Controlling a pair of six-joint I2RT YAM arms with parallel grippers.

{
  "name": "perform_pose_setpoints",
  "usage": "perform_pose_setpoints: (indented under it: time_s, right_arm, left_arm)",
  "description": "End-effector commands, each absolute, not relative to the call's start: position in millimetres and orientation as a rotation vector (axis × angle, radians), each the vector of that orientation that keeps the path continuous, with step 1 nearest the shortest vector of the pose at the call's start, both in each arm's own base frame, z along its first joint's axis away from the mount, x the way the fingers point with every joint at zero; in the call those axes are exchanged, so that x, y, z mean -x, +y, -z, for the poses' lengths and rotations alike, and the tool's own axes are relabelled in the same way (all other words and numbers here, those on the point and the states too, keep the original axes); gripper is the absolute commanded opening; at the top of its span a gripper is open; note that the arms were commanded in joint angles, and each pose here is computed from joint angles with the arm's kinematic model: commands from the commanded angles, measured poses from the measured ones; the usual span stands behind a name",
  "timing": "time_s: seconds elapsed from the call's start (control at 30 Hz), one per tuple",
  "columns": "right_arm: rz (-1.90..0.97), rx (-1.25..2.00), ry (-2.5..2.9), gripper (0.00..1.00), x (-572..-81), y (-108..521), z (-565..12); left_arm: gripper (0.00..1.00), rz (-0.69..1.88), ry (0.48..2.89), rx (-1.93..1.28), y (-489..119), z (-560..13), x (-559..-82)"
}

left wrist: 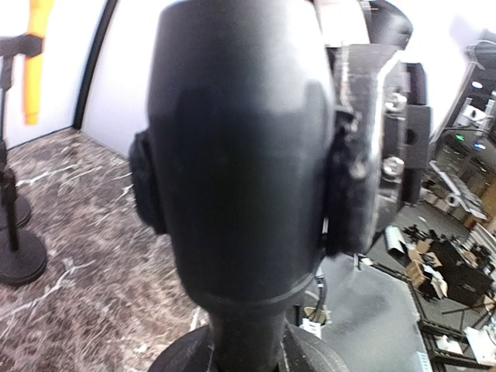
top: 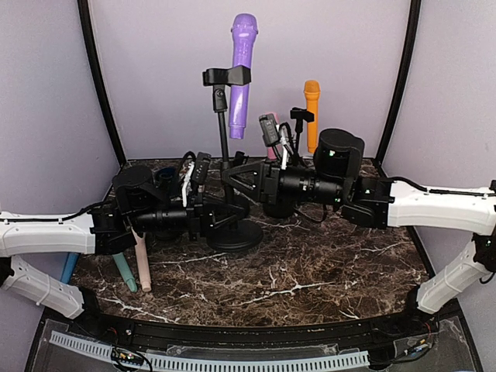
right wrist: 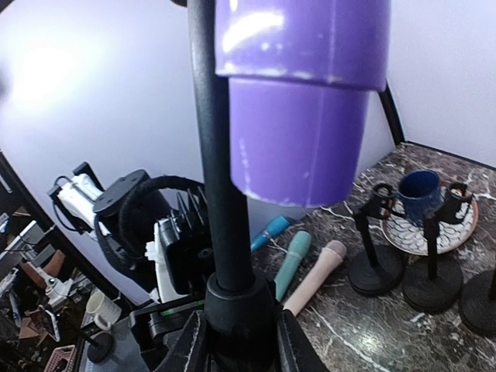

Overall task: Remove the microphone from the stand
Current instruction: Unscrew the knob on the stand of the microphone stand.

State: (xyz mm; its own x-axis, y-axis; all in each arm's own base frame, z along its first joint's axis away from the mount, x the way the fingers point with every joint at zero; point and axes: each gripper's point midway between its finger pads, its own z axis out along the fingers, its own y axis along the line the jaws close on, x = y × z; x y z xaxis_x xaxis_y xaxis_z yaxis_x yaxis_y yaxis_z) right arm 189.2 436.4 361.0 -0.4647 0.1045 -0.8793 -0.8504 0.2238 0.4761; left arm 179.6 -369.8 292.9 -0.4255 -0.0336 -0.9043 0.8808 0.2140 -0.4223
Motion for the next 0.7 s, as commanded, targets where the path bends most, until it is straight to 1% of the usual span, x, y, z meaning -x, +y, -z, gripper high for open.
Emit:
perform_pose_setpoints:
  time_s: [0.0, 0.17, 0.23, 0.3, 0.33, 0.37, 0.4, 0.47, 0.5, 0.53, 0.67]
  right_arm:
    - [-1.646, 0.809, 1.299, 0.14, -148.9, 420.1, -445.2]
    - [-1.669, 0.866, 1.294, 0.14, -140.2, 420.7, -449.7]
    - [-1.644, 0.848, 1.311, 0.18, -143.7, 418.3, -447.7]
    - [-1.604, 0.808, 1.339, 0.31, -151.0, 415.3, -444.1]
    - [-1.574, 0.765, 1.357, 0.39, -157.5, 412.1, -443.1]
    - [-1.545, 0.726, 1.381, 0.49, -164.1, 410.0, -439.9]
    - [-1.516, 0.691, 1.408, 0.57, -170.7, 408.2, -435.8]
    - [-1.458, 0.627, 1.451, 0.69, -182.3, 404.0, -429.3]
    - [-1.431, 0.593, 1.472, 0.73, -187.7, 402.1, -426.3]
    - [-1.404, 0.569, 1.493, 0.74, -191.9, 401.3, -422.7]
    - [-1.308, 0.508, 1.553, 0.74, -202.4, 404.6, -414.7]
  left_arm:
    - [0.0, 1.46, 1.366, -0.91, -365.6, -350.0, -152.3]
    - [0.0, 1.469, 1.332, -0.942, -363.6, -357.4, -145.4]
    - [0.0, 1.443, 1.339, -0.934, -362.4, -355.7, -148.1]
    - [0.0, 1.408, 1.352, -0.913, -361.0, -353.6, -153.7]
    - [0.0, 1.389, 1.352, -0.903, -359.9, -353.8, -156.1]
    - [0.0, 1.358, 1.373, -0.87, -358.6, -351.0, -163.0]
    - [0.0, 1.335, 1.379, -0.853, -357.2, -350.5, -166.7]
    - [0.0, 1.268, 1.416, -0.801, -354.1, -346.3, -179.2]
    - [0.0, 1.226, 1.445, -0.763, -351.6, -342.8, -187.9]
    - [0.0, 1.204, 1.452, -0.747, -350.3, -342.6, -191.7]
    - [0.0, 1.124, 1.503, -0.686, -346.2, -335.6, -207.4]
